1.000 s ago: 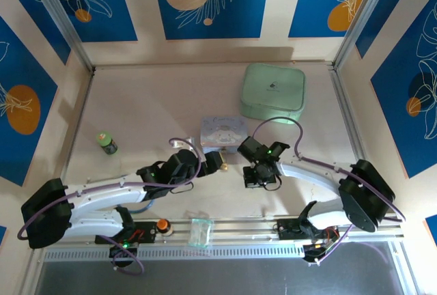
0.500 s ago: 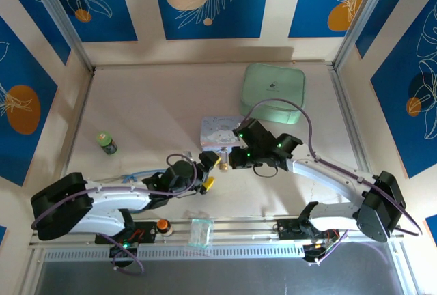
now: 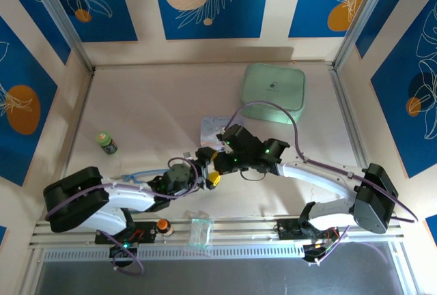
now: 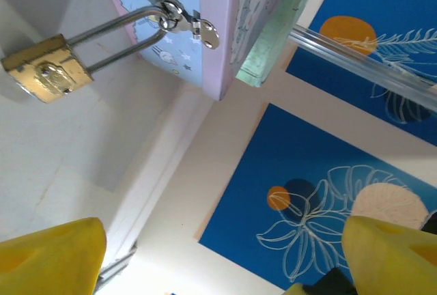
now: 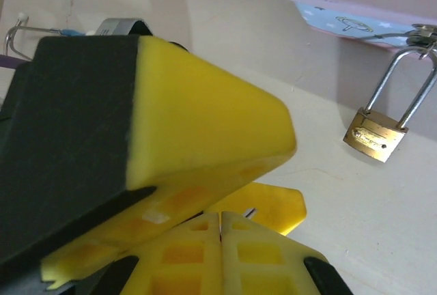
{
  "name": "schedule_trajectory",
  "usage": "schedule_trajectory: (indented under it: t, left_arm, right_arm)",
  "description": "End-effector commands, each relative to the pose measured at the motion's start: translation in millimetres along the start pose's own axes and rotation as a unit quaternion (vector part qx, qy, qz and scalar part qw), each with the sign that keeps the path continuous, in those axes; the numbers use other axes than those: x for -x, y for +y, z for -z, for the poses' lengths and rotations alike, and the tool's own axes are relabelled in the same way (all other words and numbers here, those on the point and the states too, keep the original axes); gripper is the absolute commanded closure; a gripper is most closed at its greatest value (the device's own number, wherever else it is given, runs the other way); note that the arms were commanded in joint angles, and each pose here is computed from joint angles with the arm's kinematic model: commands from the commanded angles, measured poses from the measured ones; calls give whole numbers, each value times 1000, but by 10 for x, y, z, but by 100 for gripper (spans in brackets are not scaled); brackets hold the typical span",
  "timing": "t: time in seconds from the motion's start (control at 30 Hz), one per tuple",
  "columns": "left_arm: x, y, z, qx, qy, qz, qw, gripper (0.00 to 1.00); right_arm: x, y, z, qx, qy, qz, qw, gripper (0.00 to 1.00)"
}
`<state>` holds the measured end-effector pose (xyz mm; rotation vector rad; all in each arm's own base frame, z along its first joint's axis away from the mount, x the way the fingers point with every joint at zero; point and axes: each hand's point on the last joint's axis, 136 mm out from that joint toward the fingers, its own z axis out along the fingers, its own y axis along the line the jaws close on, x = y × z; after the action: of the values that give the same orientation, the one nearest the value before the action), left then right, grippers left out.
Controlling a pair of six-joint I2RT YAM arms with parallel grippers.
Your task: Unlock the padlock with the key
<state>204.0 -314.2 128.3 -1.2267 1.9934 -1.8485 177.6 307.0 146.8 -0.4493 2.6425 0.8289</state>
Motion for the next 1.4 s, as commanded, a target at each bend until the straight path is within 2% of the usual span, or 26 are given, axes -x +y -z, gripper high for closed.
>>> schedule_trajectory:
  t: [0.0, 0.13, 0.23, 0.47, 0.6, 0.9, 1.23, 1.37]
  left_arm:
    - [-126, -158, 29, -38, 26, 14, 999, 20]
    - [-63, -122, 78, -31, 12, 9, 999, 36]
    - [-14, -85, 127, -15, -1, 2, 1000, 44]
    - [74, -32, 257, 19, -28, -21, 999, 53]
    - [78, -4, 271, 30, -28, -30, 999, 64]
    - [117, 70, 293, 54, -37, -45, 997, 72]
    - [137, 93, 322, 66, -43, -54, 995, 91]
    - [187, 115, 364, 75, -56, -56, 994, 88]
  right_arm:
    - [-30, 270, -72, 46, 1, 21, 999, 100]
    - [-72, 243, -71, 42, 1, 20, 999, 100]
    - [-67, 219, -48, 38, -3, 19, 999, 100]
    - [-69, 187, -18, 31, -4, 20, 999, 100]
    - [-61, 204, -20, 36, -6, 19, 999, 100]
    - [-54, 168, 21, 26, -9, 19, 999, 100]
    - [-73, 187, -1, 30, -3, 20, 999, 100]
    - [-83, 147, 4, 23, -4, 18, 1000, 100]
